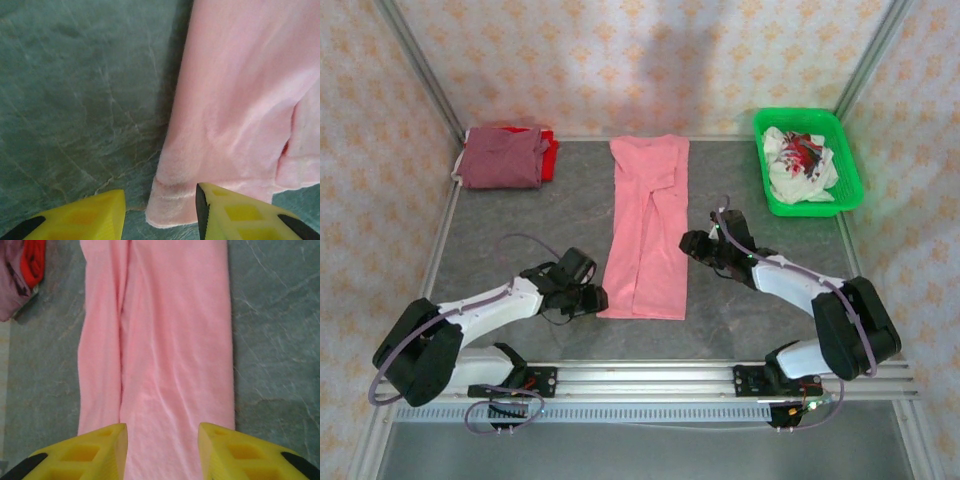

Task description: Fold and stack the t-shirts

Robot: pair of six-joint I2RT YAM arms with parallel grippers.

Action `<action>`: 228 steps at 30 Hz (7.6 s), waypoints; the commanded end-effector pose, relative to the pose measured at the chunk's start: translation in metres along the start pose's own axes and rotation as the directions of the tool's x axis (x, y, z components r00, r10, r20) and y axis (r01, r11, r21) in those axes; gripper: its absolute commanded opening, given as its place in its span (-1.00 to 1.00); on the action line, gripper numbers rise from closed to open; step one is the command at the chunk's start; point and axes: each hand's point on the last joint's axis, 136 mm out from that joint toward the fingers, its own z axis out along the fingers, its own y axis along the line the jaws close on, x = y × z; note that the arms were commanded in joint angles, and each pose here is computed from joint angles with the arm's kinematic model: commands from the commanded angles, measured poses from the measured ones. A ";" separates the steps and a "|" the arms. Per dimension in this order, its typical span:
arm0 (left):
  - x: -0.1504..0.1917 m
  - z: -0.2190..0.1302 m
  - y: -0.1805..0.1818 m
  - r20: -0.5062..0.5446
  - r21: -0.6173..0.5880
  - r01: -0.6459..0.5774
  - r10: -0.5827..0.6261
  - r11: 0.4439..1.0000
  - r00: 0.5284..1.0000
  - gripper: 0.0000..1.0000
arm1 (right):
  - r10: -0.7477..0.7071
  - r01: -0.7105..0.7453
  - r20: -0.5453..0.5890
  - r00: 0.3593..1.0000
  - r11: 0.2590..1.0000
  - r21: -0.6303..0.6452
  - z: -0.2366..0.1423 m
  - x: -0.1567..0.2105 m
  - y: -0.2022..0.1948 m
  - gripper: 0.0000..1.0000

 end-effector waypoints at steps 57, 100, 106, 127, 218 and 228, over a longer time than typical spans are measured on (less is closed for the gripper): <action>0.042 0.004 -0.004 0.018 -0.010 -0.049 0.049 0.999 0.999 -1.00 | 0.258 -0.240 -0.354 0.899 0.966 0.095 -0.065 0.186 -0.037 -0.18; 0.045 0.007 -0.008 0.020 -0.003 -0.088 0.088 0.996 0.996 -1.00 | 0.242 -0.229 -0.372 0.896 0.970 0.081 -0.042 0.182 -0.004 -0.40; 0.046 0.007 -0.006 0.019 -0.010 -0.086 0.086 0.996 0.996 -1.00 | 0.253 -0.228 -0.369 0.894 0.967 0.109 -0.043 0.182 -0.008 -0.59; 0.068 -0.004 0.005 -0.016 -0.044 -0.105 0.104 0.994 0.994 -1.00 | 0.153 -0.101 -0.443 0.883 0.985 0.140 -0.063 0.213 -0.020 -1.00; -0.300 -0.068 -0.057 0.343 -0.271 -0.129 0.221 0.954 0.913 0.02 | -0.073 0.070 0.010 0.997 0.977 0.201 0.040 -0.135 0.025 -0.05; -0.206 -0.029 -0.064 0.355 -0.108 -0.207 0.232 0.972 0.905 -0.38 | -0.095 0.089 -0.091 0.991 0.994 -0.067 0.038 -0.040 0.075 -0.65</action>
